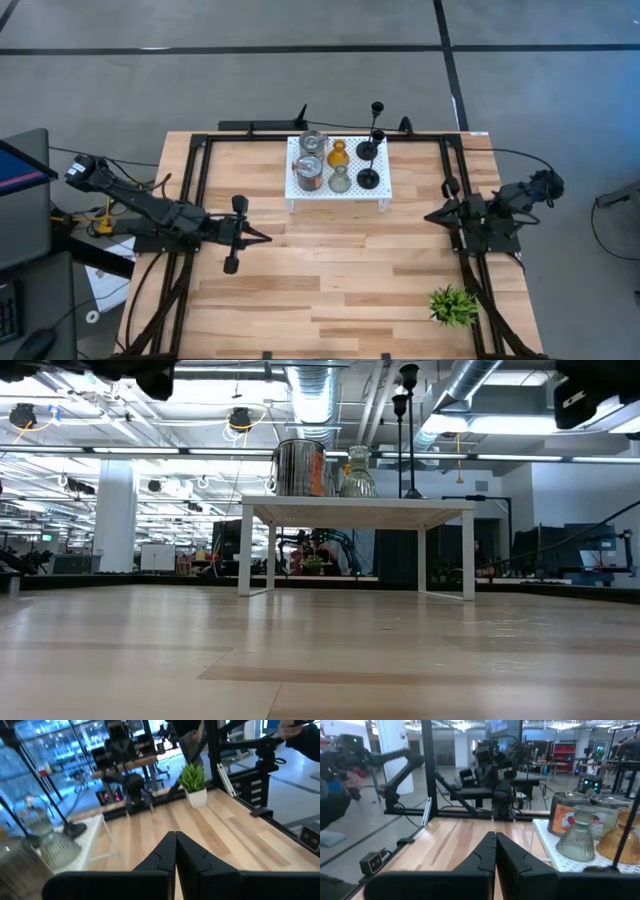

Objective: Pick & Place candle stick holders
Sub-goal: Return to Home Position

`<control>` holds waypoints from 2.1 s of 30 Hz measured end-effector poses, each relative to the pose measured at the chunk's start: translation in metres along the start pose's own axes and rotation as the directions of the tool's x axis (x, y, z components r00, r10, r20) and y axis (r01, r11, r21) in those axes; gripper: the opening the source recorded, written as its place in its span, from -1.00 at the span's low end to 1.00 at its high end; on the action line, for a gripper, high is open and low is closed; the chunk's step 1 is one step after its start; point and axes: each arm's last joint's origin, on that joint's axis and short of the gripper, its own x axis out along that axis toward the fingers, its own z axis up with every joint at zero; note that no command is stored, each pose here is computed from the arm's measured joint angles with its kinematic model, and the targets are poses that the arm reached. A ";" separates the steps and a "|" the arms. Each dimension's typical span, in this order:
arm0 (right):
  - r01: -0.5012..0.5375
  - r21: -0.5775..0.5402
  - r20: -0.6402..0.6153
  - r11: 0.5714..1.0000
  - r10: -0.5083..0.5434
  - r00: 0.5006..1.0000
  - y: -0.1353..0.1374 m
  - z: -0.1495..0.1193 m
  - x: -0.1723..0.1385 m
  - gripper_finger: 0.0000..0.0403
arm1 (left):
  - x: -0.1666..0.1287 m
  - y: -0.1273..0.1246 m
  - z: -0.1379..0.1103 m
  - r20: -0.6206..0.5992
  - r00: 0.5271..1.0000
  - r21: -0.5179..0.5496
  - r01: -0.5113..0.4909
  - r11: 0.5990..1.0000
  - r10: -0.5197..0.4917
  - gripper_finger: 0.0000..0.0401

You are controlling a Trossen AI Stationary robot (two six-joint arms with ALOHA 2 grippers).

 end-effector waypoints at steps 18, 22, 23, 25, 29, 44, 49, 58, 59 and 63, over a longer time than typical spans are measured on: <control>-0.037 -0.040 0.003 0.999 0.037 0.999 0.002 -0.004 0.003 -1.00 | 0.012 0.066 -0.011 0.053 0.990 0.026 -0.133 0.991 0.132 -0.97; -0.038 -0.040 0.002 0.998 0.038 0.999 0.002 -0.005 0.003 -1.00 | 0.002 0.081 -0.010 0.078 0.990 -0.010 -0.121 0.993 0.121 -0.97; -0.038 -0.040 0.002 0.998 0.038 0.999 0.002 -0.005 0.003 -1.00 | -0.002 0.084 -0.010 0.076 0.990 -0.012 -0.122 0.992 0.122 -0.97; -0.038 -0.040 0.001 0.998 0.038 0.999 0.002 -0.005 0.003 -1.00 | -0.008 0.087 -0.011 0.061 0.991 -0.030 -0.118 0.993 0.120 -0.97; -0.034 -0.039 0.001 0.999 0.034 0.999 0.002 -0.005 0.003 -1.00 | -0.023 0.086 -0.011 0.018 0.994 -0.087 -0.109 0.990 0.111 -0.97; 0.030 -0.067 0.000 0.997 -0.030 1.000 0.000 -0.005 0.003 -1.00 | -0.082 0.055 0.002 0.118 0.991 -0.052 -0.064 0.997 0.070 -0.98; 0.035 -0.058 0.000 0.998 -0.035 0.999 0.000 -0.005 0.003 -1.00 | -0.090 0.052 -0.004 0.109 0.989 -0.046 -0.093 0.995 0.098 -0.98; 0.047 -0.031 -0.021 0.998 -0.048 0.999 0.008 -0.045 0.019 -1.00 | -0.068 0.049 -0.063 -0.007 0.997 -0.166 -0.080 0.983 0.080 -0.97; 0.047 -0.030 -0.025 0.998 -0.048 0.999 0.008 -0.051 0.021 -1.00 | -0.066 0.049 -0.070 -0.008 0.997 -0.177 -0.081 0.981 0.081 -0.97; -0.001 -0.011 -0.032 1.000 0.000 0.999 0.012 -0.068 0.026 -1.00 | -0.062 0.046 -0.090 -0.013 0.998 -0.194 -0.066 0.979 0.064 -0.97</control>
